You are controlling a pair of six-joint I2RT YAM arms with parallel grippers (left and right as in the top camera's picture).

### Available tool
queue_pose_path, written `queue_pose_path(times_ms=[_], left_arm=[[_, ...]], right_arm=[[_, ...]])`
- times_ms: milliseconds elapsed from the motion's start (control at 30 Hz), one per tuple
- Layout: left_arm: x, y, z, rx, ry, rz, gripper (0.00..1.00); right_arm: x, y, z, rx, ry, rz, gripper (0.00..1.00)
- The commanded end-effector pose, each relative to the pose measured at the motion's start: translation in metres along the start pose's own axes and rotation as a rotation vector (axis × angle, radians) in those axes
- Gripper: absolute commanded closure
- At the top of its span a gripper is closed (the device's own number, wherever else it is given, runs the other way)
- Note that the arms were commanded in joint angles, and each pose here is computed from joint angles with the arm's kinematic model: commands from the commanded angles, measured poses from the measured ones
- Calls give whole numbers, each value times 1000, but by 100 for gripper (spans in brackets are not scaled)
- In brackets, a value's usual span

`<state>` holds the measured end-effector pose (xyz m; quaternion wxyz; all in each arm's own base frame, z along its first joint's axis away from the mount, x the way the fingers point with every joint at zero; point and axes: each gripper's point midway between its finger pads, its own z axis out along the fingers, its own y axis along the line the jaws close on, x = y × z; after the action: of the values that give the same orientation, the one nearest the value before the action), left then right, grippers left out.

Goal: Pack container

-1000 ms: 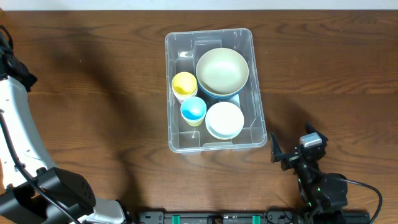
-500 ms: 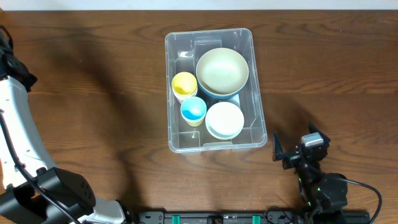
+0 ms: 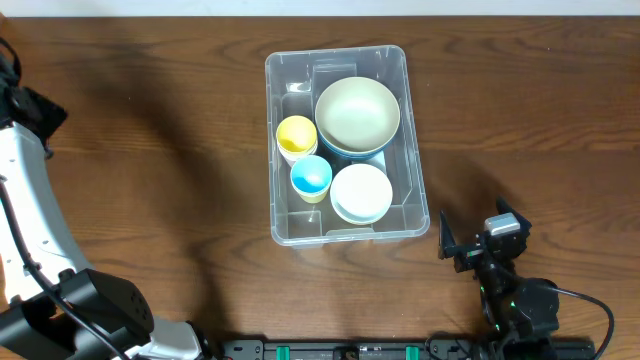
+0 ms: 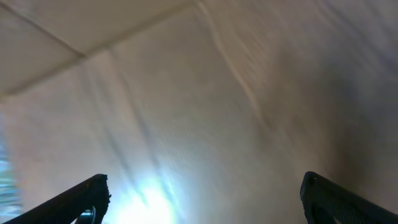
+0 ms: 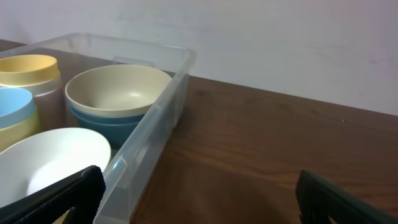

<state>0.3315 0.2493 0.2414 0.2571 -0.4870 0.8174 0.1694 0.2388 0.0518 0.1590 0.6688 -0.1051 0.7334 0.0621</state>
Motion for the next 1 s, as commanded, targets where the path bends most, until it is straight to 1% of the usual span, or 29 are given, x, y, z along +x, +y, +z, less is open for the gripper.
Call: queue_pose_path(times_ms=[0,33,167,267,433,567,700,800,967], left_arm=[[17,-27,-2,162,103,-22,2],[21,-32,-4,193,125,-16,2],[32,-61,-17,387,170,119,2],[31,-63,-29,427,151,165,2],[28,-47,-77,461,74,175,2],[35,-38,-134,559,-2,181,2],[49,-20,-191,618,-96,199,2],[65,6,-239,669,-194,198,2],[90,45,-291,720,-331,184,2]], right_arm=[[4,-5,0,24,9,-10,1],[4,-5,0,24,9,-10,1],[4,-5,0,24,9,-10,1],[4,-5,0,24,9,-10,1],[4,-5,0,24,9,-10,1],[4,-5,0,24,9,-10,1],[4,-5,0,24,9,-10,1],[4,-5,0,24,9,-10,1],[4,-5,0,24,9,-10,1]])
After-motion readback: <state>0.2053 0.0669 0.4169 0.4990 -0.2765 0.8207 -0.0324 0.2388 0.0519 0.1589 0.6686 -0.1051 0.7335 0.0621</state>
